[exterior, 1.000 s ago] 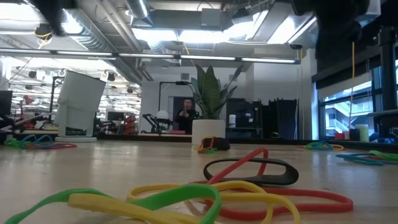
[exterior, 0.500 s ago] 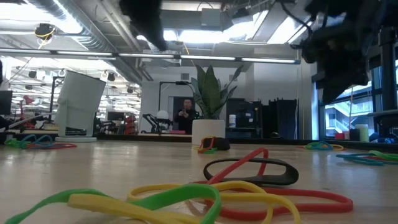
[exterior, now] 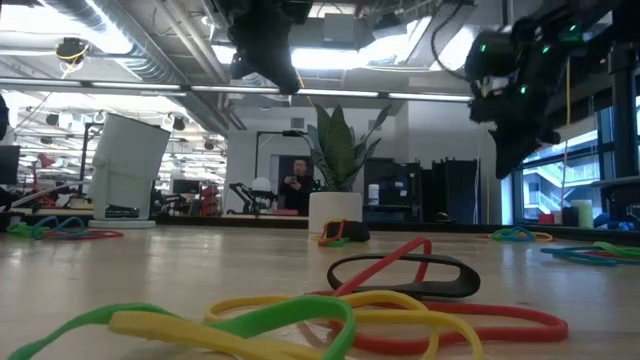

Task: Pick and place rubber bands into bin
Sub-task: Put the blue rubber band into the transparent bin

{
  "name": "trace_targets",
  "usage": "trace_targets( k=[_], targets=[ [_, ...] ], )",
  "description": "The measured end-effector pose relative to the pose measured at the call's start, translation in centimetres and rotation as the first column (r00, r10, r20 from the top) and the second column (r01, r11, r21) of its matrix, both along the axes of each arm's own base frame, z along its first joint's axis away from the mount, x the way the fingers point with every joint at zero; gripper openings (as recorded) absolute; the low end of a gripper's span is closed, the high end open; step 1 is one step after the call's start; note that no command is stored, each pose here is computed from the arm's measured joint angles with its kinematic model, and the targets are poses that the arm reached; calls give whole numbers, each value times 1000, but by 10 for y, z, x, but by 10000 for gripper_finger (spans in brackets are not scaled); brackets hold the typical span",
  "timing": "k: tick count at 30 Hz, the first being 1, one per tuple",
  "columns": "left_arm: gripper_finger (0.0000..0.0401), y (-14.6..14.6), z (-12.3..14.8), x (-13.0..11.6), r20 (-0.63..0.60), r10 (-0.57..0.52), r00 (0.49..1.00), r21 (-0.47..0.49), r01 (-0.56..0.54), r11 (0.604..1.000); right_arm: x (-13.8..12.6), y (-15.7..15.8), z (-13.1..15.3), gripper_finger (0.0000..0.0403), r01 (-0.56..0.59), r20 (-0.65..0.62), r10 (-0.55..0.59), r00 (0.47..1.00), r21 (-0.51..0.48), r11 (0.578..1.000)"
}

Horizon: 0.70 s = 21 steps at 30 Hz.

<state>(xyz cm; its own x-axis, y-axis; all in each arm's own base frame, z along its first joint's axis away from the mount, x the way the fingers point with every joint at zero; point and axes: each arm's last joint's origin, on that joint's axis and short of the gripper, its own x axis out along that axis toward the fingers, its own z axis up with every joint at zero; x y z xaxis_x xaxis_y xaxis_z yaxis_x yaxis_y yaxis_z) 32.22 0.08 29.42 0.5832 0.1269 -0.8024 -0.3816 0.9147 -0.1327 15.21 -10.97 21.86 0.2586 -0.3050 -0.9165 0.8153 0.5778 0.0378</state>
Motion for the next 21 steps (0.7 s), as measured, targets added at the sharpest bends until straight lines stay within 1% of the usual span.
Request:
trace_targets(
  k=[6, 8, 12, 16, 18, 21],
  targets=[
    [3, -1, 5, 6, 86, 61, 994, -42, -58, 997, -7, -18, -23, 14, 79, -153, -60, 986, 122, 989],
    [3, -1, 7, 9, 124, 67, 990, -49, -61, 997, -7, -22, -28, 14, 96, -182, -69, 981, 143, 985],
    [3, -1, 12, 14, 200, 68, 977, -54, -58, 997, -5, -28, -35, 20, 72, -197, -42, 980, 145, 987],
    [3, -1, 16, 17, 251, 67, 966, -57, -55, 997, -1, -33, -40, 50, 39, -203, -9, 979, 142, 989],
    [3, -1, 17, 18, 261, 69, 963, -55, -56, 997, 0, -33, -44, 70, 18, -219, 16, 976, 153, 988],
    [3, -1, 17, 18, 262, 80, 962, -42, -72, 997, -1, -33, -49, 100, 22, -241, 21, 970, 173, 985]
  ],
)
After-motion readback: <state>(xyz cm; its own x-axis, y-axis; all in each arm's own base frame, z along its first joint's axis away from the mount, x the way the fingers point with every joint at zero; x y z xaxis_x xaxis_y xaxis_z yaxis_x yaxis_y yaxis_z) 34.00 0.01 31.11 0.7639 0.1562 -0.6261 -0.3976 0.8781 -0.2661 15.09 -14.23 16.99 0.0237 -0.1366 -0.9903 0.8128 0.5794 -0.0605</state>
